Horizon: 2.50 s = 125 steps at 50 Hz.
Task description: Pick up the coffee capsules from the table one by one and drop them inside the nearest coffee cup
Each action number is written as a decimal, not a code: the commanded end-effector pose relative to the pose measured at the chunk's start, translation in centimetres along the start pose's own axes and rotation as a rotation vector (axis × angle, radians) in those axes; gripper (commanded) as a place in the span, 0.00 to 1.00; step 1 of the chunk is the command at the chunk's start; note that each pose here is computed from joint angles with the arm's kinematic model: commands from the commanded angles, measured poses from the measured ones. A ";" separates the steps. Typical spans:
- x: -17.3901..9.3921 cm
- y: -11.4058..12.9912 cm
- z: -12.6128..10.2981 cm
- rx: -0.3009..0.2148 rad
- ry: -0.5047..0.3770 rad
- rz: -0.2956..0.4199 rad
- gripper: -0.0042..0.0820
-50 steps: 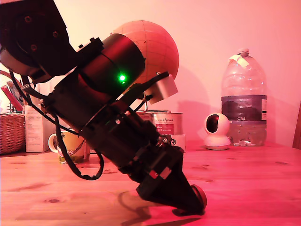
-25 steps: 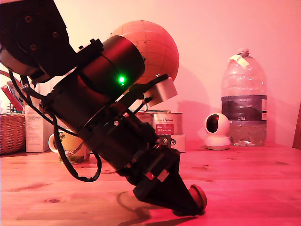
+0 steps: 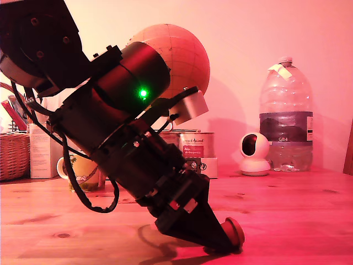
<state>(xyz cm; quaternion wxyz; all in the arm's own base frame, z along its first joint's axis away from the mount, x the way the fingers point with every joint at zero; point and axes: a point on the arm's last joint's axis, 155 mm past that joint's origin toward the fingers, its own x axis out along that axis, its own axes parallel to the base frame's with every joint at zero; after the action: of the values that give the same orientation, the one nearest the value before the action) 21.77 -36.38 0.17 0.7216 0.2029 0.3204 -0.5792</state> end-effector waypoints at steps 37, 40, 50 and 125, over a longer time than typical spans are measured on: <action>-3.2 -0.5 3.7 0.007 -0.091 0.005 0.13; -3.7 -0.3 4.1 -0.002 -0.106 0.012 0.13; -5.7 0.1 5.1 -0.006 -0.156 0.041 0.13; -26.3 10.1 -1.5 -0.510 -0.513 0.835 0.13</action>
<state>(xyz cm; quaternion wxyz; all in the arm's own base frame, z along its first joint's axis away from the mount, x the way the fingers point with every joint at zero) 28.07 -15.21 17.59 0.9697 -0.0175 0.1477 -0.1941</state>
